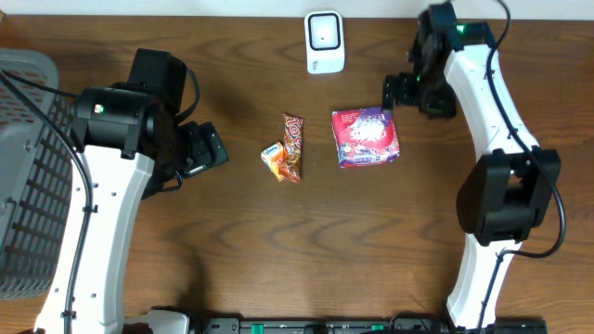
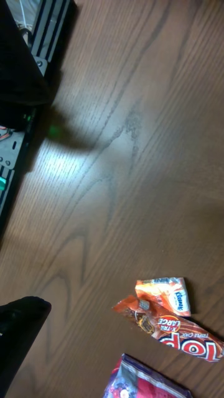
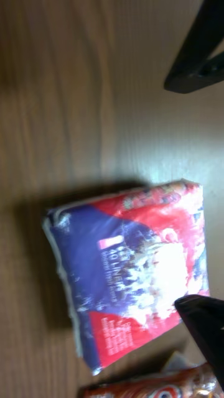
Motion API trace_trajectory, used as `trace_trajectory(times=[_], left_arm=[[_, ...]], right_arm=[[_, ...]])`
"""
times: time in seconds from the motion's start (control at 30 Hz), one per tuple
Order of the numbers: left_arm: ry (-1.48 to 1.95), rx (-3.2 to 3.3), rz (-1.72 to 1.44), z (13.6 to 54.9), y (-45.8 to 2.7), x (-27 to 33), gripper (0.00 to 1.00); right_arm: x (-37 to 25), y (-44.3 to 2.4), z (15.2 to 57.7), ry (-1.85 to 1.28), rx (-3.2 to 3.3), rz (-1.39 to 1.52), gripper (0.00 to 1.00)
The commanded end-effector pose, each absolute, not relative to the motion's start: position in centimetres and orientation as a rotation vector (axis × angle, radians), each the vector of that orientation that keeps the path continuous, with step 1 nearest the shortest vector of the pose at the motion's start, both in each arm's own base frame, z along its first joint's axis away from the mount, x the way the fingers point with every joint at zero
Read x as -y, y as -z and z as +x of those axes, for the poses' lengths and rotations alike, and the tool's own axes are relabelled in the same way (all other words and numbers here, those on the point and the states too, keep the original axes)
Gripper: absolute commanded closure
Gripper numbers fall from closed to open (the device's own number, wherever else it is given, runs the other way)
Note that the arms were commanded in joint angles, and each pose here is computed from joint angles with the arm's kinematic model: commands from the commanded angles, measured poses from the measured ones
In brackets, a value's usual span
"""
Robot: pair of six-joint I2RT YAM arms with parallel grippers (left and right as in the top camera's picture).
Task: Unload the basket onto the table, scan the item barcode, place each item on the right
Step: 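Regrasp the purple package and hold it over the white scanner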
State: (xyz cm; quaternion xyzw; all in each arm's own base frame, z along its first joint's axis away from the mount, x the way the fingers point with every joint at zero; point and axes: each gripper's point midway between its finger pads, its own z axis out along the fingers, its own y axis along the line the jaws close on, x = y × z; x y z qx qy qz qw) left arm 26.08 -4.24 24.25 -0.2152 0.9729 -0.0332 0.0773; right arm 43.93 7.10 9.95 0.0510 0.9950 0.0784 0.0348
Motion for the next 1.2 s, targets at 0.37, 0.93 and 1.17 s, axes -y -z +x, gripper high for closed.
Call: trace_trajectory(times=[0.37, 0.93, 1.17], left_arm=[[0.073, -2.913, -0.651, 26.2, -24.3, 3.8, 0.02], [0.072, -2.913, -0.651, 26.2, -24.3, 3.8, 0.02], [0.073, -2.913, -0.651, 26.2, -24.3, 3.8, 0.02]], right_arm=[[-11.6, -1.5, 40.4, -0.69, -3.08, 0.038, 0.8], [-19.0, -19.3, 56.4, -1.225, -2.333, 0.407, 0.99], [-20.3, -19.5, 59.1, -1.041, -2.203, 0.567, 0.99]])
